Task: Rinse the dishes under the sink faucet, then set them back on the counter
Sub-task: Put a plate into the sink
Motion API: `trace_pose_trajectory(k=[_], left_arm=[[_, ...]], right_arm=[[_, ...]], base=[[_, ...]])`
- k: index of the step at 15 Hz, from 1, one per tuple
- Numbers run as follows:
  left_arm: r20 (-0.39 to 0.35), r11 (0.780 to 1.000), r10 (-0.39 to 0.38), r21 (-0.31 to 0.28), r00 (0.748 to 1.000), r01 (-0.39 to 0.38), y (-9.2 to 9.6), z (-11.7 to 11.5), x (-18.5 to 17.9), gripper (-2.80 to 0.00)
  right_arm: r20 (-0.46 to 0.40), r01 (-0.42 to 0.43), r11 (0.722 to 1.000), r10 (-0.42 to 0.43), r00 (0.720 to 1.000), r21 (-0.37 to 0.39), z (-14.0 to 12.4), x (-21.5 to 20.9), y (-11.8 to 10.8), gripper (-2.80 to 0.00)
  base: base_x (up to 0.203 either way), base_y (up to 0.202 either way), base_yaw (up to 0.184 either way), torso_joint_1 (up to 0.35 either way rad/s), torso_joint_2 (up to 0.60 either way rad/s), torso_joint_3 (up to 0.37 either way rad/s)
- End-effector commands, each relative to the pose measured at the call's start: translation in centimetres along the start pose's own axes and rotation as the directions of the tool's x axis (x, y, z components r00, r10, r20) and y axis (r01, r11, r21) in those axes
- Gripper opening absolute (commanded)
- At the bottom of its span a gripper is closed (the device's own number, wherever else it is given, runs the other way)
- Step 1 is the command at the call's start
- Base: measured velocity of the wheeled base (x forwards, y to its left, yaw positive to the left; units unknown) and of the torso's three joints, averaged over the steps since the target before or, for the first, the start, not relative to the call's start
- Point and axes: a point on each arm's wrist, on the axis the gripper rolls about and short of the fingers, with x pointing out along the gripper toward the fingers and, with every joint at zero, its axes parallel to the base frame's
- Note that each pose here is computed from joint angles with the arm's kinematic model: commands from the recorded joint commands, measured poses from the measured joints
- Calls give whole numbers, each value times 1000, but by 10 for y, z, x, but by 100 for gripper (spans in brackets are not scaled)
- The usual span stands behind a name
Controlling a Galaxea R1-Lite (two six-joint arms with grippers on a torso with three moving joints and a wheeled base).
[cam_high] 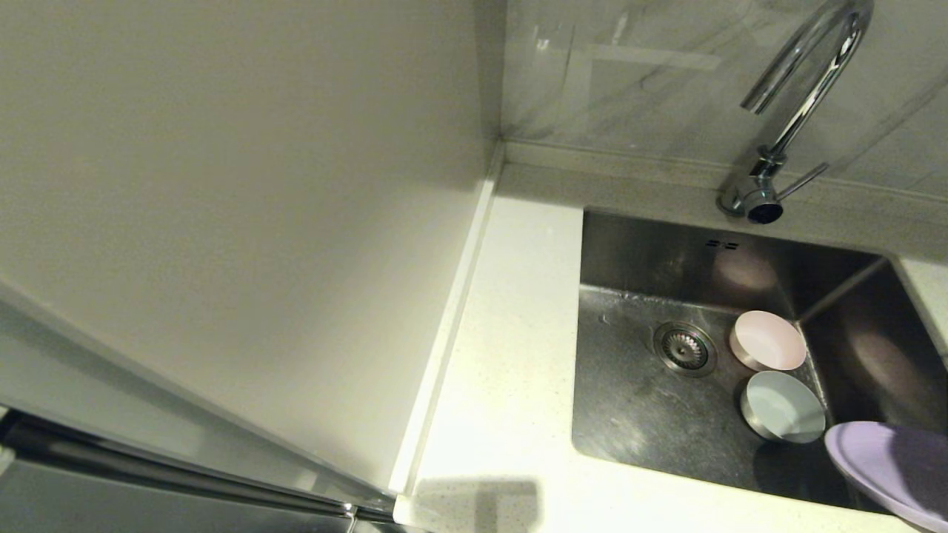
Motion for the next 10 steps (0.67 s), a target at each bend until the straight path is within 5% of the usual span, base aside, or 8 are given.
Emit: trace_pose_trajectory(k=[1, 10], left_arm=[[-3, 1000, 0, 0, 1000, 0, 0, -1, 0, -280], [-3, 1000, 0, 0, 1000, 0, 0, -1, 0, -280]], right_arm=[[2, 5, 1000, -5, 1000, 1, -3, -3, 1, 0], [3, 90, 996, -90, 996, 24, -15, -10, -4, 0]], base=[[0, 0, 0, 0, 0, 0], [0, 0, 0, 0, 0, 0]])
